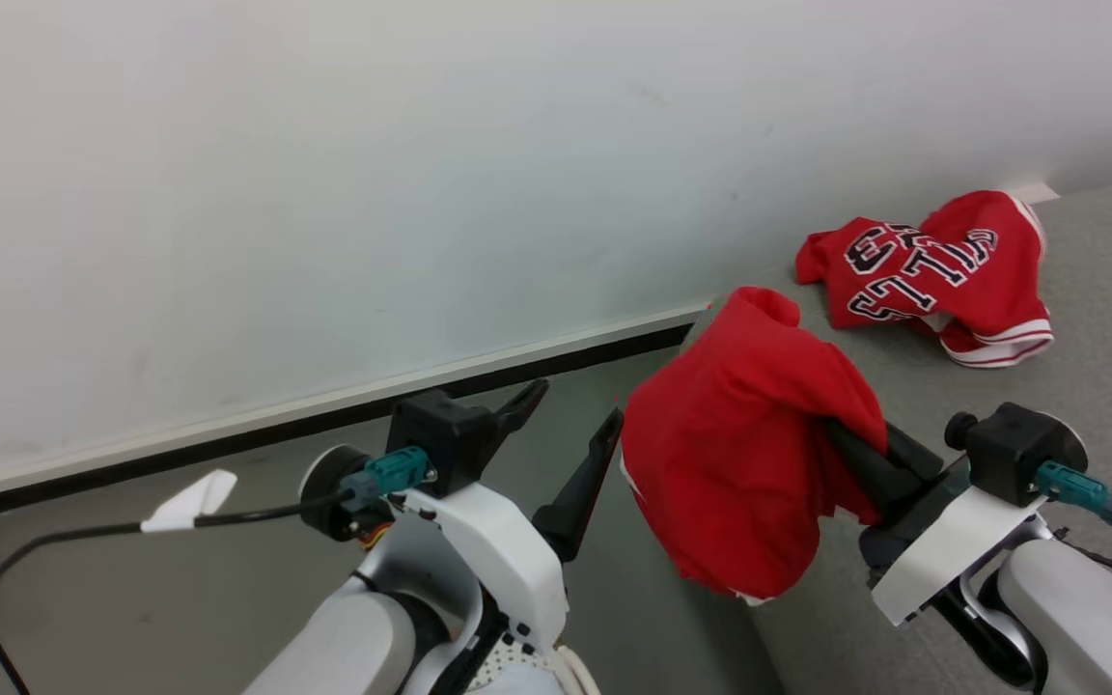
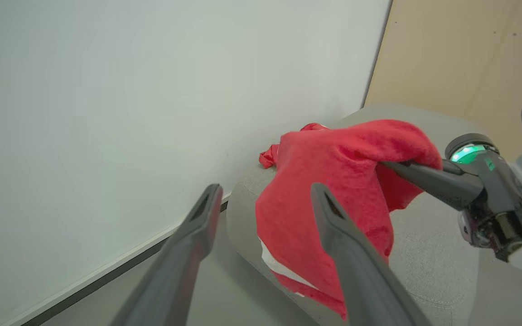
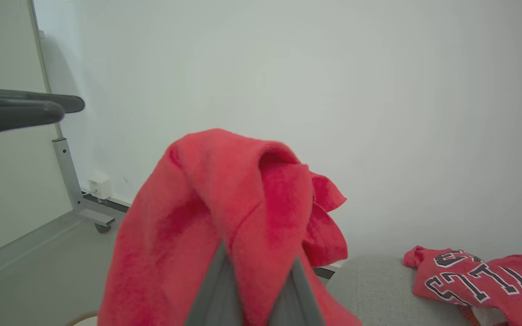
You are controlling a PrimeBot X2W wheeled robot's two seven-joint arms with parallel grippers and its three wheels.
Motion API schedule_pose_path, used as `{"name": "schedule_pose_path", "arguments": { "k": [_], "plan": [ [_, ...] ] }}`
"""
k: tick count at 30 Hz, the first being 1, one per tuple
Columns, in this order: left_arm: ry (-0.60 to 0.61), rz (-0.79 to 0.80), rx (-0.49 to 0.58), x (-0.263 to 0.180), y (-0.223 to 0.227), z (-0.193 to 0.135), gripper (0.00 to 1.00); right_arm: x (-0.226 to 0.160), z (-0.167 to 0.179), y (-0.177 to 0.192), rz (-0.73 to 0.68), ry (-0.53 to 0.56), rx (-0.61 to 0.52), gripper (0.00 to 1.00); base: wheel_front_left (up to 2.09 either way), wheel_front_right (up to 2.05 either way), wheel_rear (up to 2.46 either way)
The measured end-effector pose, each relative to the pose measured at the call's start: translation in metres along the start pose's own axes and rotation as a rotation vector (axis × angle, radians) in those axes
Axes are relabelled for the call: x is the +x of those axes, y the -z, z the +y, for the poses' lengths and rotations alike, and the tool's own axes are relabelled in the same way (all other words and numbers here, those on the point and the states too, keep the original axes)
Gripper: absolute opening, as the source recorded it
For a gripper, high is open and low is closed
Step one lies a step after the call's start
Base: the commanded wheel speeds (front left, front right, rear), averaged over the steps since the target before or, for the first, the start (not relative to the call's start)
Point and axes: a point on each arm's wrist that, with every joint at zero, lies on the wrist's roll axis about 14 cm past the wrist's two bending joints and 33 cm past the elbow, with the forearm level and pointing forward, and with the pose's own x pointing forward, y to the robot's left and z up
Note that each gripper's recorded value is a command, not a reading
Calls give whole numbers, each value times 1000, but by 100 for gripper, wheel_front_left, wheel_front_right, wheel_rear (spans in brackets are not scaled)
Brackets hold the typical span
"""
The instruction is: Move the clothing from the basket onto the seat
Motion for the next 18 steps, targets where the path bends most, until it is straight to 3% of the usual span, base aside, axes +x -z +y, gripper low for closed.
{"name": "schedule_pose_path", "arguments": {
  "k": [11, 18],
  "plan": [
    [195, 7, -39, 28, 9, -58, 100, -64, -66, -5, 10, 232, -44, 0, 0, 0, 0],
    [286, 34, -73, 38, 21, -77, 100, -81, -96, -9, 0, 340, -43, 0, 0, 0, 0]
  ]
}}
